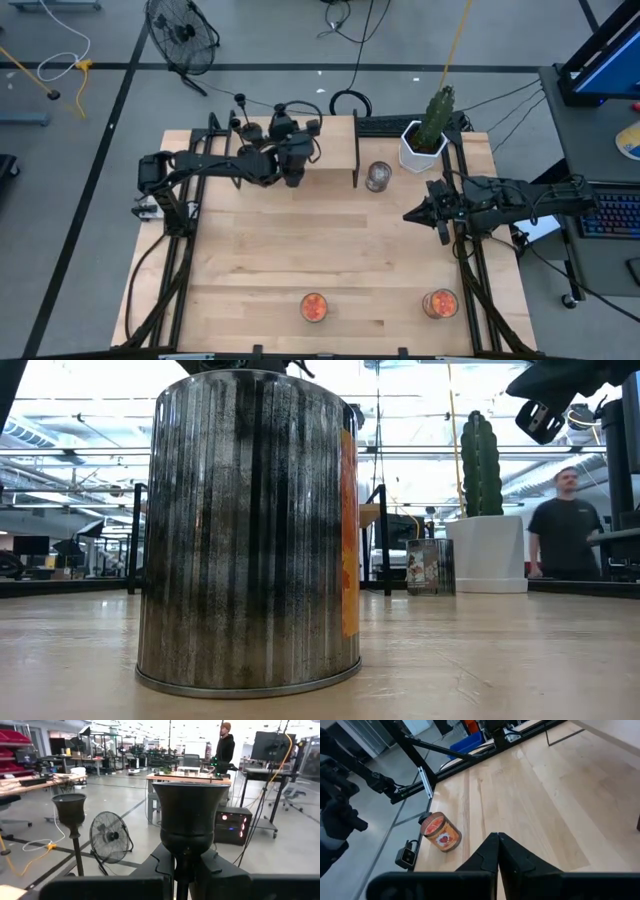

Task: Pick & Place candle stick holders
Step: Put the black candle holder on the shelf

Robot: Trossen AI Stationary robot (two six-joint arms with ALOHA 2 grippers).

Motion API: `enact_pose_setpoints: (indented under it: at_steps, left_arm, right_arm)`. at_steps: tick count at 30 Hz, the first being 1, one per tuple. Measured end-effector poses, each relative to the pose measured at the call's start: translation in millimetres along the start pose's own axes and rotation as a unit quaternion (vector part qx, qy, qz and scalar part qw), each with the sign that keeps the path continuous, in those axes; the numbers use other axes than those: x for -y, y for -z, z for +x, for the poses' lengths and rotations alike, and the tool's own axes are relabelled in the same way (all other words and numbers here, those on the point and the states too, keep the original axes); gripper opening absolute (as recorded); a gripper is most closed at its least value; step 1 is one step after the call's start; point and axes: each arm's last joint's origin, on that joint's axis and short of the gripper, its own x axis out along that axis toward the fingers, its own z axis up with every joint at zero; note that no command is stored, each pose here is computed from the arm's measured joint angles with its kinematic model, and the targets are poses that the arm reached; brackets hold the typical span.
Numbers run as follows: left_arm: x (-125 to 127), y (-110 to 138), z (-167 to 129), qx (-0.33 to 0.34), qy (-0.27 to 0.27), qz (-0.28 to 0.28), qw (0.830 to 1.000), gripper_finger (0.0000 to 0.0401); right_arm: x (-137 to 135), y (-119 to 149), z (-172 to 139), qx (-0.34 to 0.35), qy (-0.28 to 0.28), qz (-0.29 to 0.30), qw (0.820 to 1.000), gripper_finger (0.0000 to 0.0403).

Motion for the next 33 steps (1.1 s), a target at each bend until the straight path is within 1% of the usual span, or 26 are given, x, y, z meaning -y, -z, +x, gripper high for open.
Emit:
enact_pose_setpoints:
  at_steps: [5, 12, 16, 19, 26, 33]
  left_arm:
    - [-2, 4, 8, 0.001, -0.011, 0.007, 1.0, 0.0023]
    - [-4, 5, 25, 0.004, -0.033, -0.008, 0.999, 0.0023]
    - [-3, 12, 32, 0.005, -0.041, 0.0, 0.999, 0.0023]
    - [-2, 16, 33, 0.005, -0.043, -0.004, 0.999, 0.0023]
    - [-3, 18, 39, 0.004, -0.051, 0.034, 0.998, 0.0023]
    - [-4, 20, 47, 0.004, -0.061, 0.041, 0.997, 0.0023]
  right_arm:
    - [0, 0, 0, -0.002, 0.001, 0.0, 1.0, 0.0]
    - [1, 3, 0, -0.014, 0.008, 0.008, 1.0, 0.0]
    - [3, 5, 0, -0.024, 0.014, 0.018, 0.999, 0.0]
    - [3, 5, 0, -0.026, 0.015, 0.022, 0.999, 0.0]
    - [3, 5, 0, -0.026, 0.016, 0.026, 0.999, 0.0]
    - [3, 5, 0, -0.025, 0.017, 0.035, 0.999, 0.0]
